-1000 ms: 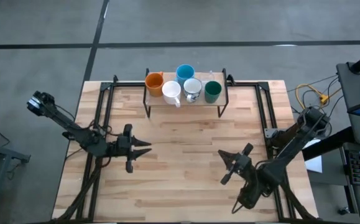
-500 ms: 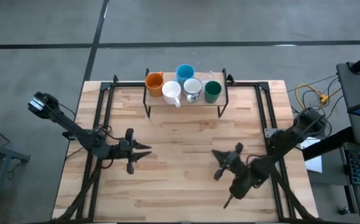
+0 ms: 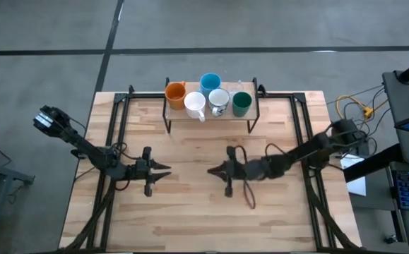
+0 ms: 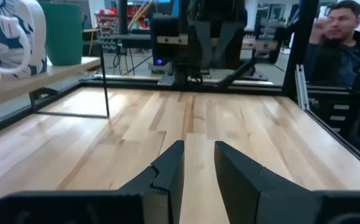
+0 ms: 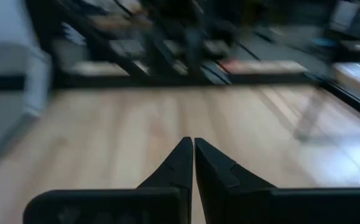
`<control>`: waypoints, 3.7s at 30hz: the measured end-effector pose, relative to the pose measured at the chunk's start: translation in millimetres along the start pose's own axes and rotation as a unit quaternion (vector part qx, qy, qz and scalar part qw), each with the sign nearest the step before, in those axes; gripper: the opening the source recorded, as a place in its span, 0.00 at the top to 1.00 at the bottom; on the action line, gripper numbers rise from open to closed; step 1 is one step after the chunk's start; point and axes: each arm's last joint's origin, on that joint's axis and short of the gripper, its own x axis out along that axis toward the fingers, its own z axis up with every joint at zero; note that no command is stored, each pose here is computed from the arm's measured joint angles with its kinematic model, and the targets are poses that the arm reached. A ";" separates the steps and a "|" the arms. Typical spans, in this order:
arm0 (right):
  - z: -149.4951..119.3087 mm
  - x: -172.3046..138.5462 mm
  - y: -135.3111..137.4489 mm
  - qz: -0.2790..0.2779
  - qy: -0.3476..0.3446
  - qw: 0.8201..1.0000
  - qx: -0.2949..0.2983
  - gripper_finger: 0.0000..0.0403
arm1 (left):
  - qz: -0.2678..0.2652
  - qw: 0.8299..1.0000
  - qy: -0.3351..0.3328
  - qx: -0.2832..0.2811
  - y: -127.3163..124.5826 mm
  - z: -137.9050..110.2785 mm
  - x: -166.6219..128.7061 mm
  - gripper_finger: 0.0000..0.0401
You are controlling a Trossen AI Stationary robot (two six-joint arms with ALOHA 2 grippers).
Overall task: Stack small to large cups/mugs on shelf
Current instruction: Return to Home Position
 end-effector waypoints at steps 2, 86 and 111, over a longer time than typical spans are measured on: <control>7.7 -0.2 -9.5 0.049 -0.028 0.998 0.006 0.98 | 0.002 1.000 -0.009 0.000 -0.2 0.1 1.9 0.81; -16.4 -221.0 -99.6 -0.052 -0.399 0.909 -0.103 0.98 | 0.143 0.908 -0.391 0.052 74.6 85.4 -93.7 0.81; -18.8 -243.5 -106.9 -0.119 -0.416 0.899 -0.073 0.98 | 0.370 0.916 -0.144 0.052 83.4 66.4 -88.4 0.81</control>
